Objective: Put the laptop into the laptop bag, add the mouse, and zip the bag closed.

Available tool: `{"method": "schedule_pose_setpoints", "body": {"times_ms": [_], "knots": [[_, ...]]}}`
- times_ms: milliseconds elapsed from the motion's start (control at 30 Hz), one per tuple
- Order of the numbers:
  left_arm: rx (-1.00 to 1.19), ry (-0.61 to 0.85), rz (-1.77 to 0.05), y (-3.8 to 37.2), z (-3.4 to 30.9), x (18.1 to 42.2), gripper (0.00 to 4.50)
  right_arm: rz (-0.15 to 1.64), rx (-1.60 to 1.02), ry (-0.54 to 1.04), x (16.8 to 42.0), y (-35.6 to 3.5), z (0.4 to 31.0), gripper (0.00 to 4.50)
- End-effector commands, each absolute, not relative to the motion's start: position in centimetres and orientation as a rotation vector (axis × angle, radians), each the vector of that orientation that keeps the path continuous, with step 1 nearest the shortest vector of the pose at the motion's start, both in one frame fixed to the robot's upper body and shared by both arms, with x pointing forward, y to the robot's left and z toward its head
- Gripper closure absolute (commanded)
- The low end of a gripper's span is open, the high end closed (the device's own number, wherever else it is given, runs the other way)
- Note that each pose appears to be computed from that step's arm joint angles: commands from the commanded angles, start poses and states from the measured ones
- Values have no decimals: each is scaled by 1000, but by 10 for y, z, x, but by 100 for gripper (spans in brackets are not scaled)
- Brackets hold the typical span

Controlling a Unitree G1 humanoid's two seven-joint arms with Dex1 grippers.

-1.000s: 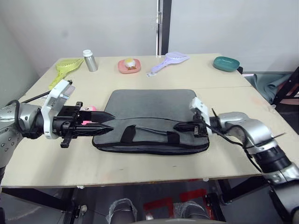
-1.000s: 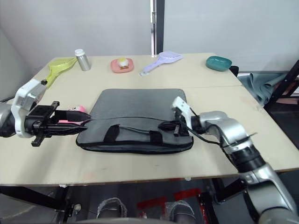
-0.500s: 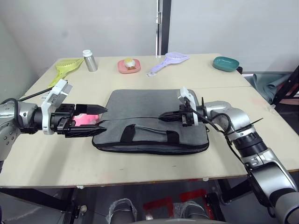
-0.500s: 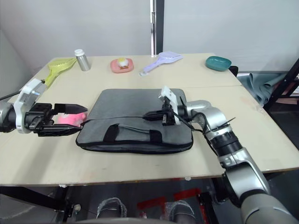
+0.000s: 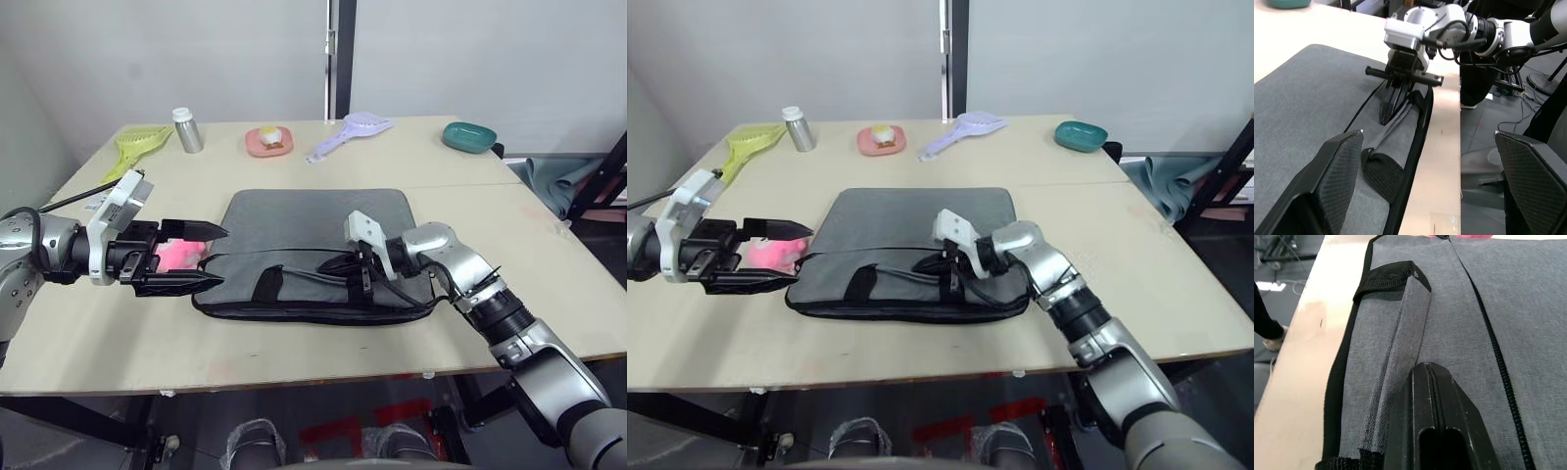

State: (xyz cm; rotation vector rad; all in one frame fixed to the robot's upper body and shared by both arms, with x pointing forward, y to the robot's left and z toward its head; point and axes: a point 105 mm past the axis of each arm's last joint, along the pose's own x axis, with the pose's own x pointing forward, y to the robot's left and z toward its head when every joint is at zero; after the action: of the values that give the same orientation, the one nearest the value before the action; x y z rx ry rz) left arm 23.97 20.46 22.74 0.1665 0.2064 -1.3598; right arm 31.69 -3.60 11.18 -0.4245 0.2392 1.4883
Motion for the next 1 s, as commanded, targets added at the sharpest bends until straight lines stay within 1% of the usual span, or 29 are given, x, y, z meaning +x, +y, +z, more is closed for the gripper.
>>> {"method": "schedule_pose_setpoints", "body": {"times_ms": [33, 133, 200, 267, 367, 533, 600, 733, 867, 1000], "knots": [[194, 151, -1378, 201, 239, 236, 3, 1510, -377, 419, 305, -47, 71, 450], [179, 148, -1370, 199, 238, 238, 3, 1514, -172, 333, 309, -47, 99, 450], [172, 150, -1370, 198, 238, 238, 3, 1509, -152, 319, 311, -50, 105, 450], [167, 145, -1370, 197, 238, 238, 3, 1490, -190, 343, 315, -59, 103, 450], [165, 141, -1367, 196, 240, 240, 3, 1448, -279, 413, 321, -76, 88, 450], [165, 137, -1358, 196, 242, 242, 3, 1420, -308, 473, 323, -92, 74, 450], [163, 135, -1354, 197, 243, 243, 3, 1416, -313, 487, 322, -92, 68, 450], [157, 134, -1353, 196, 244, 244, 3, 1444, -330, 549, 311, -87, 47, 450], [143, 136, -1346, 196, 243, 244, 3, 1464, -256, 561, 304, -80, 39, 450], [117, 146, -1303, 204, 242, 247, 3, 1457, -247, 594, 301, -81, 30, 450]]}}
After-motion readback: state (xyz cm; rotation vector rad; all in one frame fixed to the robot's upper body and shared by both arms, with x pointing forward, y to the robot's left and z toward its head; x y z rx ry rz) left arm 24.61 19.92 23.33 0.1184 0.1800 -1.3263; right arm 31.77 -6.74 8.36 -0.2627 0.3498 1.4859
